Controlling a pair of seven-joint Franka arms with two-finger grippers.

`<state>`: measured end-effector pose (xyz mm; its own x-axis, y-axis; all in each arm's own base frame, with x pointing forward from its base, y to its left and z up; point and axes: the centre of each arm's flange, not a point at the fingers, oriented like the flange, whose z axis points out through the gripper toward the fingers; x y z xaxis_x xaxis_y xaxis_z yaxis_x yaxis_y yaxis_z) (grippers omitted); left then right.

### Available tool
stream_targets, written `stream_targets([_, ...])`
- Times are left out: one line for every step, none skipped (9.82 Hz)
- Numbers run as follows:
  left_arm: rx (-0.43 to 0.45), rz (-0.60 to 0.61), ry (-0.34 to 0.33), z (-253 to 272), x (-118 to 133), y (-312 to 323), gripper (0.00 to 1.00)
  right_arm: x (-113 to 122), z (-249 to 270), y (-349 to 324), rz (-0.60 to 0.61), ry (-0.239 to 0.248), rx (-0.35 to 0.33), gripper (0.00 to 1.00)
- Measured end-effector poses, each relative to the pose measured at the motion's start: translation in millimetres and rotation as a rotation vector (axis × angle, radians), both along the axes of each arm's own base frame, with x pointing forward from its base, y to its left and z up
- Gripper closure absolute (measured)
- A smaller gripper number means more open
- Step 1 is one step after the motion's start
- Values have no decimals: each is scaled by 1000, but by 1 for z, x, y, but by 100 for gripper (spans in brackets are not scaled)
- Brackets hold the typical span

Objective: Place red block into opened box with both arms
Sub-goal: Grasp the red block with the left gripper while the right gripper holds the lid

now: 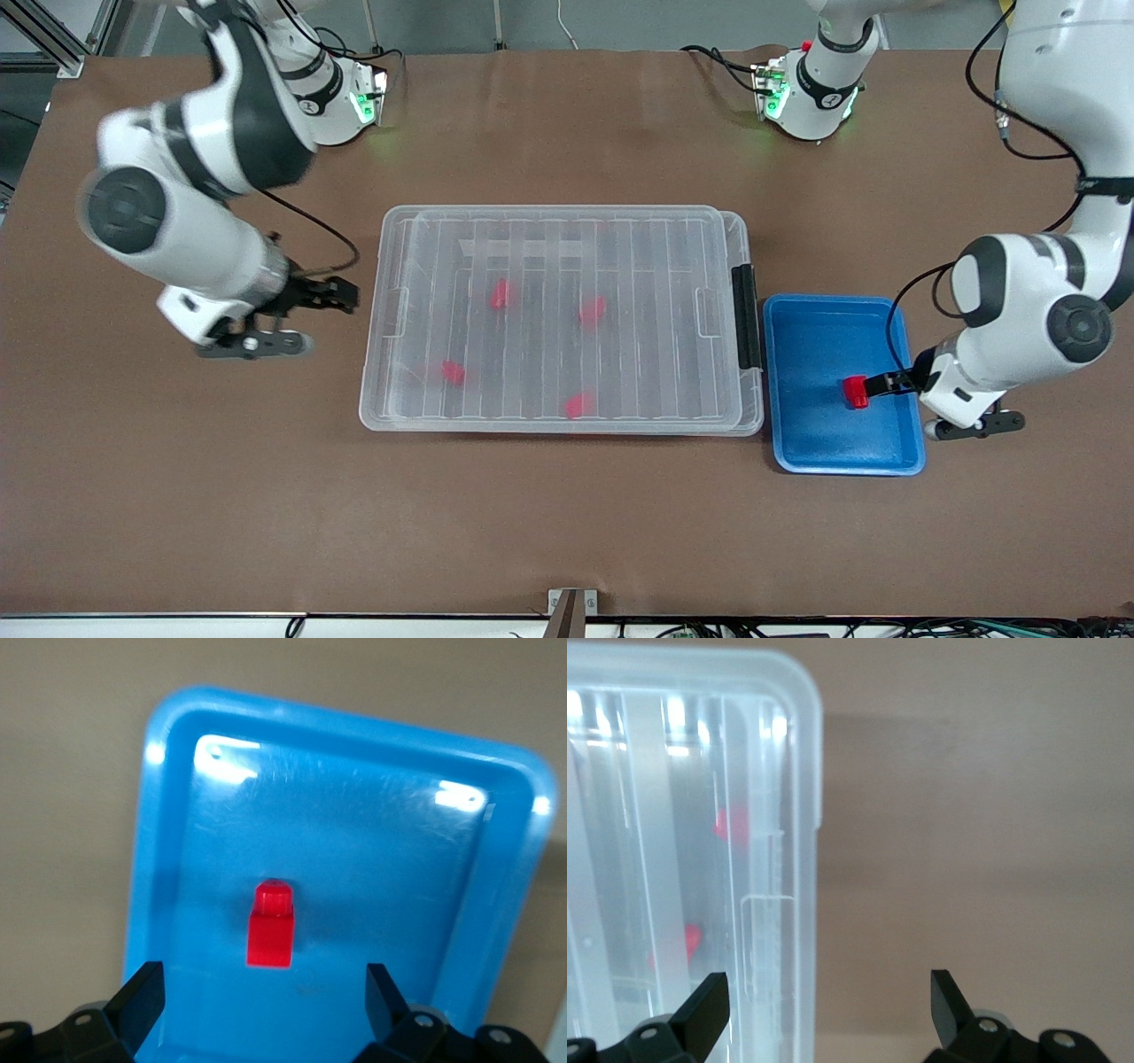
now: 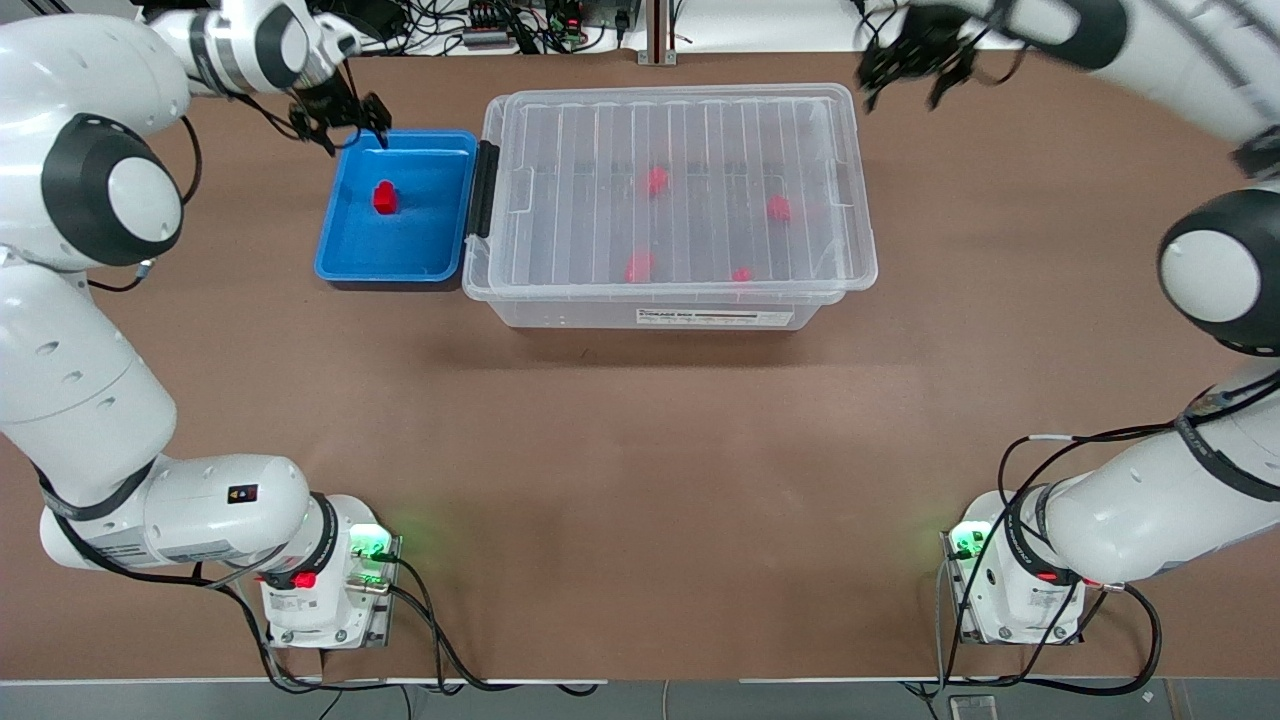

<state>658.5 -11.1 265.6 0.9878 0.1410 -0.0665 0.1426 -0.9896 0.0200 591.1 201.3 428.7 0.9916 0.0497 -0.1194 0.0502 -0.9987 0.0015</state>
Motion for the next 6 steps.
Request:
stream_targets([2, -2, 19, -25, -1, 0, 1, -6, -22, 6, 4, -7, -3, 0])
stream_targets([11, -11, 31, -44, -2, 0, 3, -8, -36, 3, 1, -20, -1, 0])
stream_targets([15, -16, 41, -58, -3, 1, 7, -11, -49, 0, -3, -32, 0, 0])
stream_targets([15, -17, 45, -66, -4, 1, 14, -15, -61, -1, 0, -40, -2, 0])
stream_targets([14, -20, 48, -70, -4, -1, 28, -19, -71, 1, 9, -45, -6, 0])
stream_targets([14, -24, 51, -72, -5, -4, 43, -22, -77, 3, 18, -49, -10, 0])
